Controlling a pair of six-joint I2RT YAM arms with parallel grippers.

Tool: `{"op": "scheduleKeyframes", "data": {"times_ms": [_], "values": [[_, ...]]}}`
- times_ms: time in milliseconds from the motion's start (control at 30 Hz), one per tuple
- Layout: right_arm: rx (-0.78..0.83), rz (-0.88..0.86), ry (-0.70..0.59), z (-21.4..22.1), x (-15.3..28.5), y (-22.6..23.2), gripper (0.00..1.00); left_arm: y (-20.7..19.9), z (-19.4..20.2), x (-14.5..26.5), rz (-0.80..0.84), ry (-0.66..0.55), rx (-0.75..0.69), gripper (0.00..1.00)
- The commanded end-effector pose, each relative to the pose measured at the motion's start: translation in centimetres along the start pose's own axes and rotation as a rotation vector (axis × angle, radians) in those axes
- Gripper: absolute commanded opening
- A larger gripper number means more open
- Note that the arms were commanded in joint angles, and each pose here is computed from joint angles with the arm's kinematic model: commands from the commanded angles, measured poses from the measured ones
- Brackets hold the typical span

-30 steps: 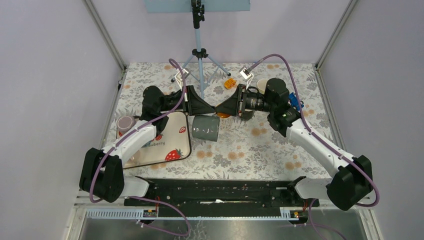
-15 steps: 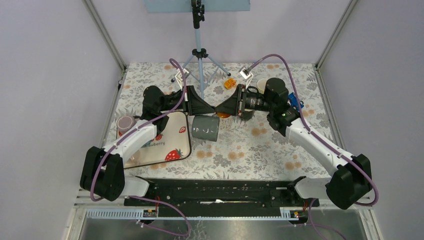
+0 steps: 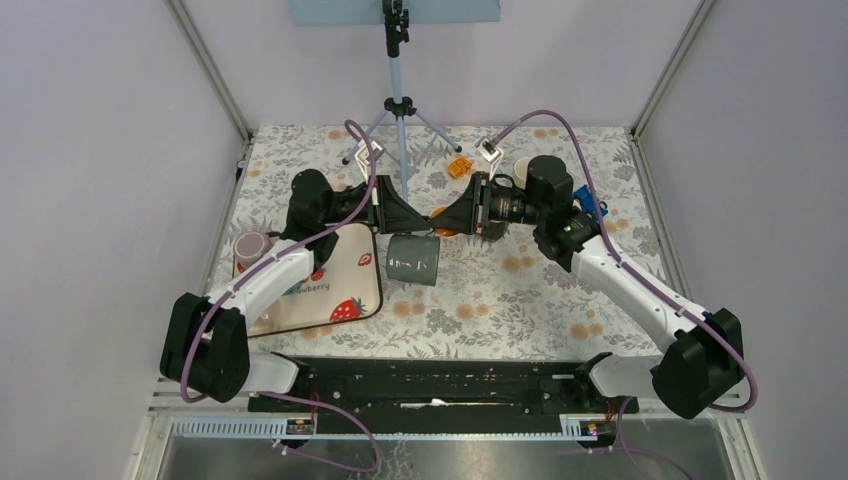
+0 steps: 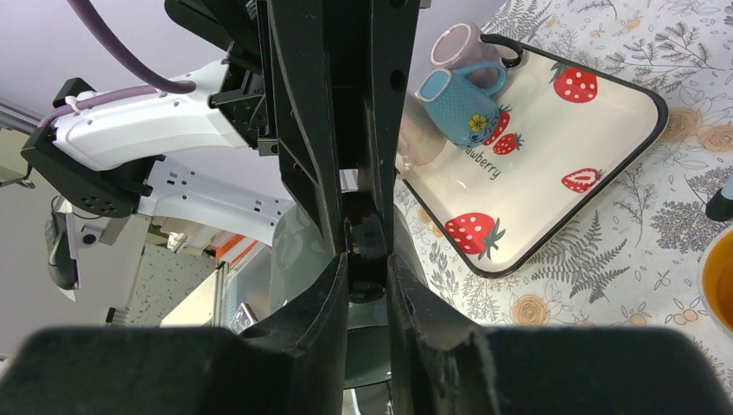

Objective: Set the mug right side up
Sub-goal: Turn over the cup on the tray.

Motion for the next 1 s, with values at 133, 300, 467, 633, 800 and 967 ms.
{"op": "scheduleKeyframes", "data": {"times_ms": [133, 300, 467, 633, 800, 967], "values": [[0.071, 0.022, -0.063, -2.2, 0.2, -0.1, 0.0, -2.4, 0.9, 0.1, 0.052, 0.053, -0.098, 0.22], [0.071, 0.037, -0.071, -2.3, 0.5, -0.5, 0.0, -2.0, 1.0, 0.3, 0.047, 0.059, -0.087, 0.19], [0.068, 0.056, -0.071, -2.3, 0.9, -1.0, 0.0, -1.7, 1.0, 0.4, 0.04, 0.06, -0.085, 0.22], [0.06, 0.066, -0.07, -2.2, 0.9, -1.3, 0.0, -1.2, 1.1, 0.4, 0.029, 0.061, -0.076, 0.24], [0.053, 0.08, -0.067, -2.0, 0.9, -1.6, 0.0, -0.2, 1.2, 0.5, -0.001, 0.061, -0.062, 0.21], [0.057, 0.1, -0.059, -1.7, 1.0, -2.0, 0.0, 0.5, 1.4, 0.5, -0.021, 0.064, -0.053, 0.22]]}}
Point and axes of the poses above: each gripper's point midway between its finger pads, its own x axis back along the fingers, its own y axis along the line the jaws close on, z = x × y, the point moved 2 cm from there along x, back along the fingers, and after that the axes turned 15 degrees about x, right-handed, at the moved point
